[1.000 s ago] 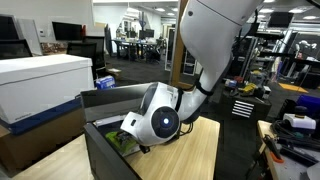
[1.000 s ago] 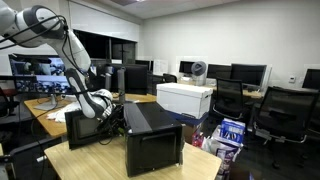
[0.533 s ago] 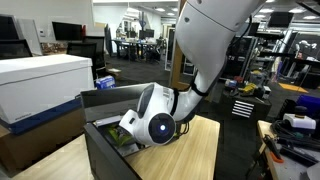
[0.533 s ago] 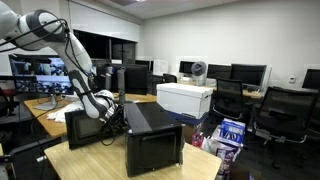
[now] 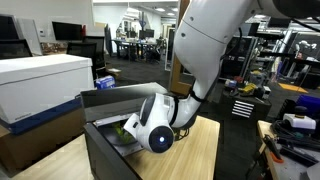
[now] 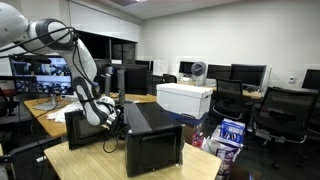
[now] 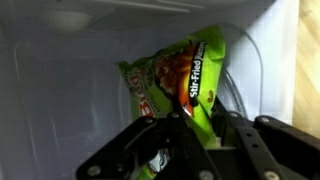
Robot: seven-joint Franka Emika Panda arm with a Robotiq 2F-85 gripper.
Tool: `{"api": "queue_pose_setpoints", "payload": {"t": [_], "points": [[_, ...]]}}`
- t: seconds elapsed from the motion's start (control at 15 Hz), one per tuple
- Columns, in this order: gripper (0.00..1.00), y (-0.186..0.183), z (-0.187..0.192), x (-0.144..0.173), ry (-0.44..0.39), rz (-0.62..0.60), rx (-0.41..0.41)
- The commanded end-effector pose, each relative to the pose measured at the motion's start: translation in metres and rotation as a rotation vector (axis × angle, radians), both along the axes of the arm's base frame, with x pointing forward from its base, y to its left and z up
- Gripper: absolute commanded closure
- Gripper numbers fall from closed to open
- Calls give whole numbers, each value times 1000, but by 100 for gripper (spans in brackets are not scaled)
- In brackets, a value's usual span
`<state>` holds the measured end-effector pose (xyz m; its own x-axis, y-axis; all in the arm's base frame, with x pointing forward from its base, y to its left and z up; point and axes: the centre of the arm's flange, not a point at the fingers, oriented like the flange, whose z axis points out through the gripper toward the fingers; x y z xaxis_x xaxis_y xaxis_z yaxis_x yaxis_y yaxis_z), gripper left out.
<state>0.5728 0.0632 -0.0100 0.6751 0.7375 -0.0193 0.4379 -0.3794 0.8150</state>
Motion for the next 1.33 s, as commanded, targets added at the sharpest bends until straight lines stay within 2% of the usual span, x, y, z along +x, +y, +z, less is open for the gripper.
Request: {"api": "queue_pose_setpoints", "payload": {"t": [0.0,0.33,0.47,0.67,0.87,1.27], "points": [[42,-7,6,-6,31,-5,22],[10,-9,2,-9,32,7,64],[0,-8,2,-10,39,11,74],[0,-8,8,-11,44,17,69],[0,2,17,-20,95,36,79],[0,13,34,-44,297,22,57]]}}
